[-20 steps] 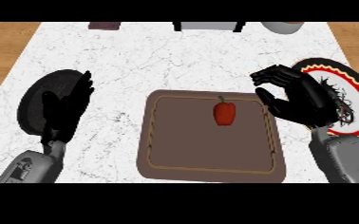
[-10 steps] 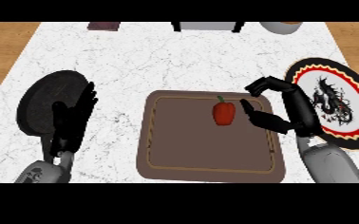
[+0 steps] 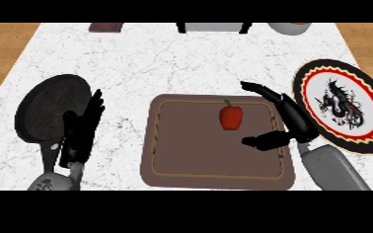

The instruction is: Pick the bell pepper from the tray and place it in the plate

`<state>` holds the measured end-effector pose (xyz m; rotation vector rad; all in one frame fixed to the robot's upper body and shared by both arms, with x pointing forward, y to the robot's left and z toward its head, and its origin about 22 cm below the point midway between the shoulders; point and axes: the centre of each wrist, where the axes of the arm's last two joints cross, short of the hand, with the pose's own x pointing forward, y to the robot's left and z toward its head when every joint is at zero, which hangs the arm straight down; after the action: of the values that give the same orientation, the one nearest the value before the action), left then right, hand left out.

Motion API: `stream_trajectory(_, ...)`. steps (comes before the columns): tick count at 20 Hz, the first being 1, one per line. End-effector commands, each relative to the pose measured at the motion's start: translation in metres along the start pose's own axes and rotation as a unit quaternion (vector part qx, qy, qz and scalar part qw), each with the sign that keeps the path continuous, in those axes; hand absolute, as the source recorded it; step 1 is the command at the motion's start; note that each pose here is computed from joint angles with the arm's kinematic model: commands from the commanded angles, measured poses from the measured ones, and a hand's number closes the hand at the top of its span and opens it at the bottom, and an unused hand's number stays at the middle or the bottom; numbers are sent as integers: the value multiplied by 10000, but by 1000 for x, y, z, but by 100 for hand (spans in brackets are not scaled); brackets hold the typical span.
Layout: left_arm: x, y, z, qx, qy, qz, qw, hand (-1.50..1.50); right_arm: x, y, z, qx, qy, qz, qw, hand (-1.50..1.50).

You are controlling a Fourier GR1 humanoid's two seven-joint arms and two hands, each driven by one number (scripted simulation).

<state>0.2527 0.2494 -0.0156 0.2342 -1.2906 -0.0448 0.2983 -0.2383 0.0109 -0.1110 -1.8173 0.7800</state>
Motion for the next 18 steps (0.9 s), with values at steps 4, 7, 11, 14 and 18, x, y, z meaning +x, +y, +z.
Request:
stream_trajectory(4, -2, 2, 11, 38, 8, -39, 10000, 0, 35, -33, -37, 640, 534, 1711, 9817, -150)
stream_trajectory(7, -9, -4, 1, 177, 36, 6, 9998, 0, 32, -25, -45, 1131, 736, 2107, 9682, -150)
stream_trajectory(11, -1, -7, 3, 97, 4, -34, 9999, 0, 64, -21, -69, 2025, 1331, 2346, 9414, -150)
stream_trajectory(14, 0, -5, -1, 44, 15, 0, 10000, 0, 48, 1, -53, 2464, 1551, 2244, 9300, -150)
stream_trajectory(18, -16, -2, 21, 1, 74, 40, 10000, 0, 49, 11, -78, 2584, 1816, 2253, 9217, -150)
